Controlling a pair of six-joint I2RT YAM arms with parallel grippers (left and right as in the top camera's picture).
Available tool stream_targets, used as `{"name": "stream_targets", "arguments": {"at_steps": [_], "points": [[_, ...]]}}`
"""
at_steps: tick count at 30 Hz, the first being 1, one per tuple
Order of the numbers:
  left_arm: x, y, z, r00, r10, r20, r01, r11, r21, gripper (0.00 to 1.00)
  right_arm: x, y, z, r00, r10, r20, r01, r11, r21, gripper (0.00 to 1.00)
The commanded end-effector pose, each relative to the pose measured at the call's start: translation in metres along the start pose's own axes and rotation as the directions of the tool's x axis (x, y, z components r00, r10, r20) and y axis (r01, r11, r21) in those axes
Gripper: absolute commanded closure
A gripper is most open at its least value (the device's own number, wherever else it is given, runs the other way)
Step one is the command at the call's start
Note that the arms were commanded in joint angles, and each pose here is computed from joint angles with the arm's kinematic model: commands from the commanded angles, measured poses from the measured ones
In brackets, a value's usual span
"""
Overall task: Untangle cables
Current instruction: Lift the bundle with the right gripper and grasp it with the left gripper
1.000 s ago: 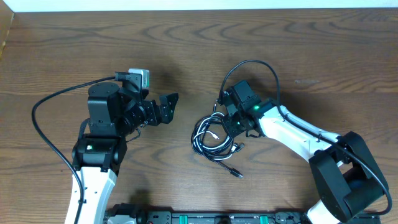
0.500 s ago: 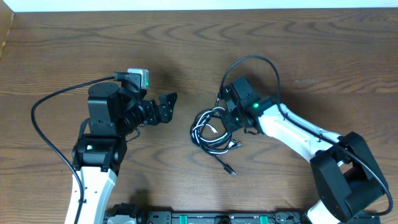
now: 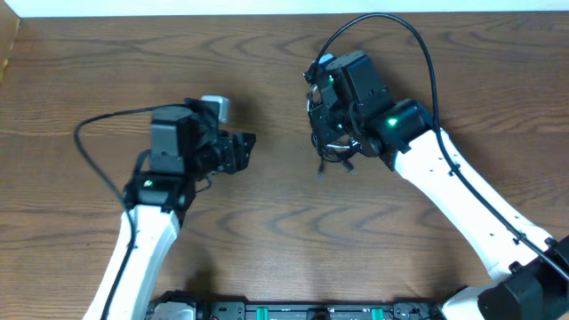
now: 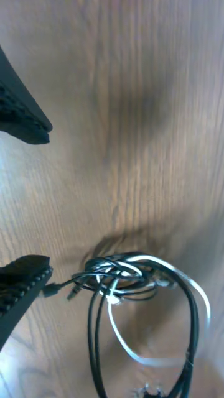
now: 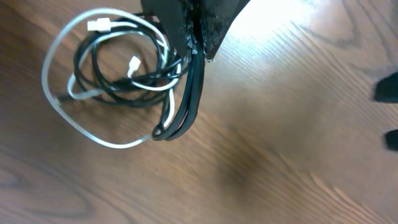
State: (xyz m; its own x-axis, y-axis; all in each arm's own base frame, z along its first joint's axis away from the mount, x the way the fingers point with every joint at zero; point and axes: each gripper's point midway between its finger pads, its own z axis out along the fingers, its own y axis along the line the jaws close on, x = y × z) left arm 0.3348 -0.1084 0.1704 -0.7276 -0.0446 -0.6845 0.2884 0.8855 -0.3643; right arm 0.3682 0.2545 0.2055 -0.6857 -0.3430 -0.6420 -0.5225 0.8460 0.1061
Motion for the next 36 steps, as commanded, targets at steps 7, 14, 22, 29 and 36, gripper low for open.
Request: {"name": "stream_targets", "arguments": {"at_steps": [7, 14, 22, 29, 36], "points": [[0.015, -0.035, 0.058, 0.988, 0.138, -0.063, -0.131, 0.986, 0.103, 0.37, -0.015, 0.01, -0.022, 0.998, -0.045, 0.05, 0.044, 0.999, 0.015, 0.99], [0.03, -0.051, 0.082, 0.98, 0.175, -0.096, -0.16, 0.976, 0.147, 0.42, -0.037, -0.027, -0.073, 0.985, -0.024, 0.172, -0.019, 0.97, 0.242, 0.99], [0.034, -0.082, 0.086, 0.969, 0.237, -0.075, -0.217, 0.953, 0.21, 0.02, -0.037, -0.05, -0.101, 0.978, -0.015, 0.209, -0.064, 0.928, 0.367, 0.99], [0.028, -0.125, 0.087, 0.95, 0.311, 0.02, -0.303, 0.909, 0.287, 0.0, -0.035, -0.049, -0.1, 0.979, -0.015, 0.201, -0.06, 0.93, 0.362, 0.99], [0.034, -0.132, 0.092, 0.944, 0.33, 0.016, -0.321, 0.904, 0.282, 0.0, -0.034, -0.049, -0.099, 0.981, -0.015, 0.194, -0.058, 0.93, 0.362, 0.99]]}}
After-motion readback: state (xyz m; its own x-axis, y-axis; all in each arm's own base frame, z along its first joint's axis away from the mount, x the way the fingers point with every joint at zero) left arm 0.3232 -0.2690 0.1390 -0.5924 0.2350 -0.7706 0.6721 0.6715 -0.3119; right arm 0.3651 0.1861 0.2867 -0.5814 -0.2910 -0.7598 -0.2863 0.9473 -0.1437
